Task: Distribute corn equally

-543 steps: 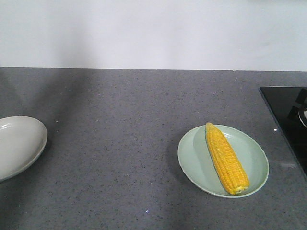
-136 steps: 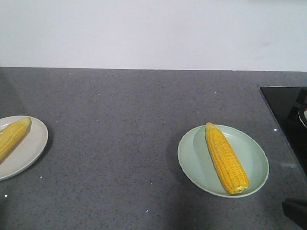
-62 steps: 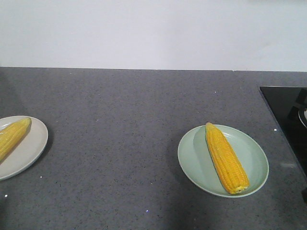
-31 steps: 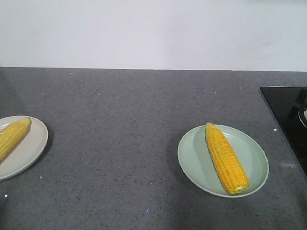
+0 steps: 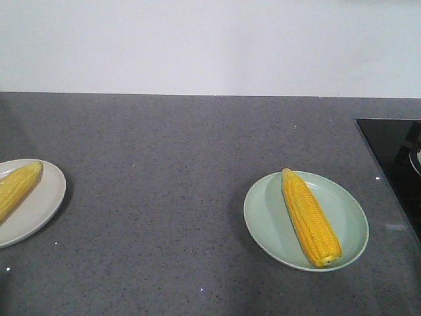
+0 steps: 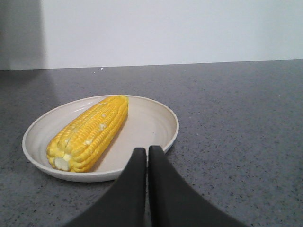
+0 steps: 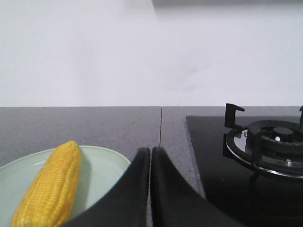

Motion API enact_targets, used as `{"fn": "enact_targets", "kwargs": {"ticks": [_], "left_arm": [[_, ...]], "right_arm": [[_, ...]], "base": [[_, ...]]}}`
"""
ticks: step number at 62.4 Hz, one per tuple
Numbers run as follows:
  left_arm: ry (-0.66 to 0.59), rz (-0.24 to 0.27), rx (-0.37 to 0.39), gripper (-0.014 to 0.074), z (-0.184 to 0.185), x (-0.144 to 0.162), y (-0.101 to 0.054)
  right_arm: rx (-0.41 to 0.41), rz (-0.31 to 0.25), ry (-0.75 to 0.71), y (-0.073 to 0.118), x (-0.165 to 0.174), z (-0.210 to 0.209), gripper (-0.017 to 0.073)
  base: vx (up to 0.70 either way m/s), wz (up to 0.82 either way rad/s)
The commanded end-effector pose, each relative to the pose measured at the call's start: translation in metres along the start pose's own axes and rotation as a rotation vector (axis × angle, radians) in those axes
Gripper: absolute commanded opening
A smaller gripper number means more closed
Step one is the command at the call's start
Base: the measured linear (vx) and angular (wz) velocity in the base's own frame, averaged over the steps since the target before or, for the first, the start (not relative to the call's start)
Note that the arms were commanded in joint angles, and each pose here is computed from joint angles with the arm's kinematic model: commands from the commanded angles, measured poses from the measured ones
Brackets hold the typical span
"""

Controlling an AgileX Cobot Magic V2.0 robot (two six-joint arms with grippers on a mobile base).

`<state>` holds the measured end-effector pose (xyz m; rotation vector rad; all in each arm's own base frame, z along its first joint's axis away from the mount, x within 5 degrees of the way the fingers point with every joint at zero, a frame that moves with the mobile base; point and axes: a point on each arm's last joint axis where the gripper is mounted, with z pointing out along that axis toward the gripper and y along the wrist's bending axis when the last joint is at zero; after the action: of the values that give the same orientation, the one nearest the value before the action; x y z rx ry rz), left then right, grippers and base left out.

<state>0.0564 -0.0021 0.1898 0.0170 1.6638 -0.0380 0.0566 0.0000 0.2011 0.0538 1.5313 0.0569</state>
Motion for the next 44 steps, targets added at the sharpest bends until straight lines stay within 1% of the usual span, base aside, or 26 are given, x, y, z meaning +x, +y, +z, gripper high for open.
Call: {"fn": "enact_targets", "kwargs": {"ticks": [1, 44], "left_arm": [[-0.085, -0.010, 0.000, -0.0007, -0.0013, -0.0063, 0.0000], [-0.085, -0.010, 0.000, -0.0007, -0.0013, -0.0063, 0.0000]], "right_arm": [[-0.008, -0.023, -0.086, 0.0008, -0.0057, -0.0005, -0.0001], [-0.007, -0.022, -0.082, 0.0007, -0.0053, -0.0005, -0.0001]], "base": [[0.00, 0.00], [0.00, 0.00]]}}
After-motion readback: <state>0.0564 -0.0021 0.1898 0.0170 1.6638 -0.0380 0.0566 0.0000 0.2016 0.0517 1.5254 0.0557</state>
